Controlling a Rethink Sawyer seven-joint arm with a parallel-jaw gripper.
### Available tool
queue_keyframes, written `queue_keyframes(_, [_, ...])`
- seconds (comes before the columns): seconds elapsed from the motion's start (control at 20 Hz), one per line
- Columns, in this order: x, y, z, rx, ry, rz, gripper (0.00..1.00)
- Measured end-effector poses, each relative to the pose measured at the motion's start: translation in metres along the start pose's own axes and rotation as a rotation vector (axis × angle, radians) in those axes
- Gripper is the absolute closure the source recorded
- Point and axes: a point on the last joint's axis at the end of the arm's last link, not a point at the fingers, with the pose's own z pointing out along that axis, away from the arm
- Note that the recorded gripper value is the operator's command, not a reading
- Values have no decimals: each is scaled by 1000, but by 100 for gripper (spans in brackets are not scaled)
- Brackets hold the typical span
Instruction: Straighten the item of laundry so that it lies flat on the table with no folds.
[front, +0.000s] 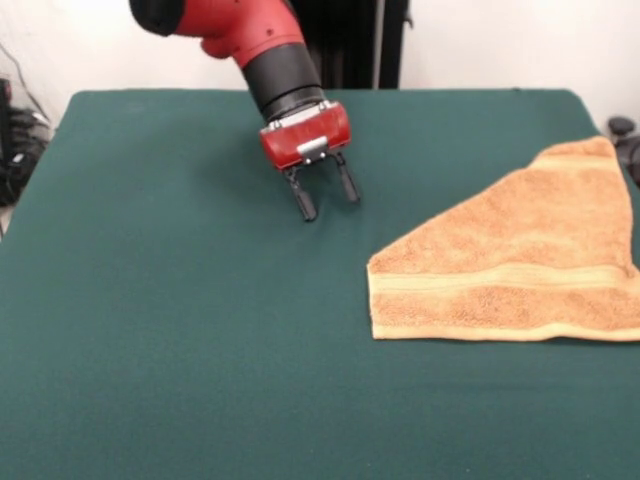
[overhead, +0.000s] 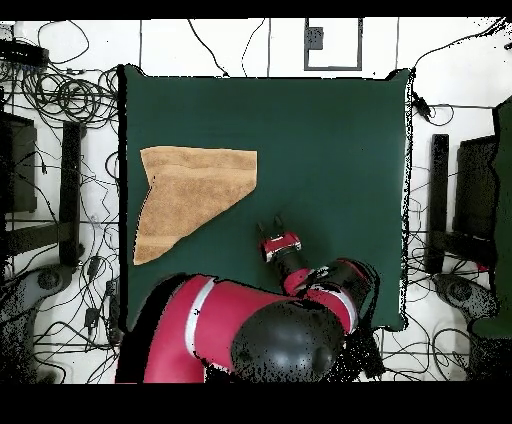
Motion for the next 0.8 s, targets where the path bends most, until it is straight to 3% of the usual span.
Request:
queue_keyframes(0.05, [3, 2, 1, -2, -36, 47, 0])
queue_keyframes(0.45, [10, 15, 13, -3, -178, 227, 0])
queue_keyframes(0.55, [12, 22, 20, -1, -237, 304, 0])
queue_keyframes(0.8, [11, 42, 37, -22, -315, 403, 0])
